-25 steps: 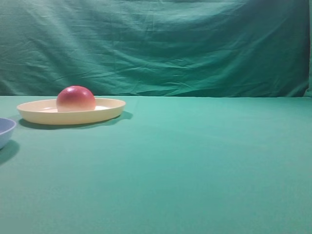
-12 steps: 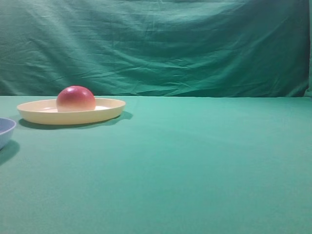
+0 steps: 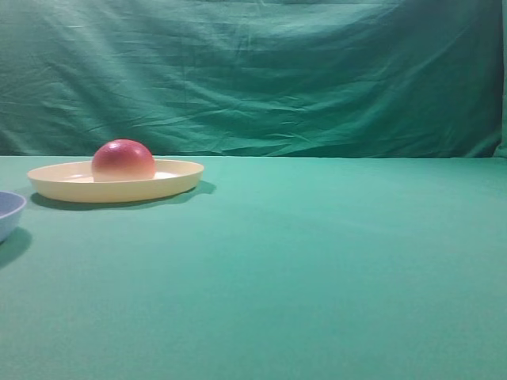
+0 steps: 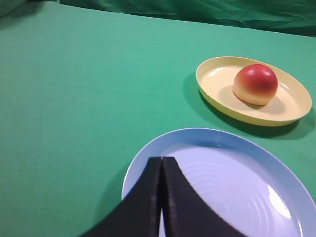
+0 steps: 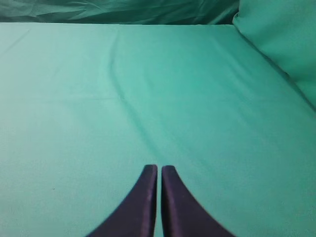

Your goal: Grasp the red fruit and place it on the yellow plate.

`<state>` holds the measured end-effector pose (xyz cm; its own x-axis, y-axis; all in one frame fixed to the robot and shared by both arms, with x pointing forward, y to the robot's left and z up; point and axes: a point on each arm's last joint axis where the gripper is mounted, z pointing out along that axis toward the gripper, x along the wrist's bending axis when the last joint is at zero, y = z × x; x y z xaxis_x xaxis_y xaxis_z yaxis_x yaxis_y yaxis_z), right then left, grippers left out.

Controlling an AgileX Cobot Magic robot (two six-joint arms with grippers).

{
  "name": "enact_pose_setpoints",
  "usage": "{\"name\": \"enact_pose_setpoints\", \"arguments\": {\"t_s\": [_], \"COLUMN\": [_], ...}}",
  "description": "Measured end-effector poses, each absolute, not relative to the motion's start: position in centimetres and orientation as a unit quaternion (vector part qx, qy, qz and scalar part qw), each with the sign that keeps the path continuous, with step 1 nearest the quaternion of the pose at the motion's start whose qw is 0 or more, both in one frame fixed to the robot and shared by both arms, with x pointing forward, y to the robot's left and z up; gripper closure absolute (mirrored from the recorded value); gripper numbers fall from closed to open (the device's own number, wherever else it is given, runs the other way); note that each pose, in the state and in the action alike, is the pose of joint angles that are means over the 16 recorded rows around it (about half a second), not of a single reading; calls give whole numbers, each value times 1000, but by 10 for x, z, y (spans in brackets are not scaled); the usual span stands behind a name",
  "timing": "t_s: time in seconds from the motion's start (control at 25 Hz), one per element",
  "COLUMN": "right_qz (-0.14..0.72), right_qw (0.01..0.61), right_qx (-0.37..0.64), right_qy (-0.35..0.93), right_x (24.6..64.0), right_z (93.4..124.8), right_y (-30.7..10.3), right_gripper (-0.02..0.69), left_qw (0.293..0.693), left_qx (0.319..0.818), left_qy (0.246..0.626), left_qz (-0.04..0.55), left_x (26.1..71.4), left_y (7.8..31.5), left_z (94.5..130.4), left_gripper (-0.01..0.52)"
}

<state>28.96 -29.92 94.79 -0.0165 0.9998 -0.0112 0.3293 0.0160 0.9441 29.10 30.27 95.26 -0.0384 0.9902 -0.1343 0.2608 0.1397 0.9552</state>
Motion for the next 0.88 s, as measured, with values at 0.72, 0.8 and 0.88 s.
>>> {"name": "enact_pose_setpoints", "arguments": {"t_s": [0.72,0.8,0.88], "right_qz": [409,409,409], "right_qw": [416,416,416], "right_qx": [562,562,562], "right_qy": [587,587,587], "right_x": [290,290,290], "right_z": [946,946,946], "right_y": [-299,-299,-299], "right_gripper": [665,665,665], "left_qw": [458,458,458], "left_qx": [521,521,521], "left_qy": [600,600,600], "left_qz": [398,398,398], "left_x": [291,291,291], "left_y": [303,303,303], "left_z": [953,953,953], "left_gripper": [514,514,514]}}
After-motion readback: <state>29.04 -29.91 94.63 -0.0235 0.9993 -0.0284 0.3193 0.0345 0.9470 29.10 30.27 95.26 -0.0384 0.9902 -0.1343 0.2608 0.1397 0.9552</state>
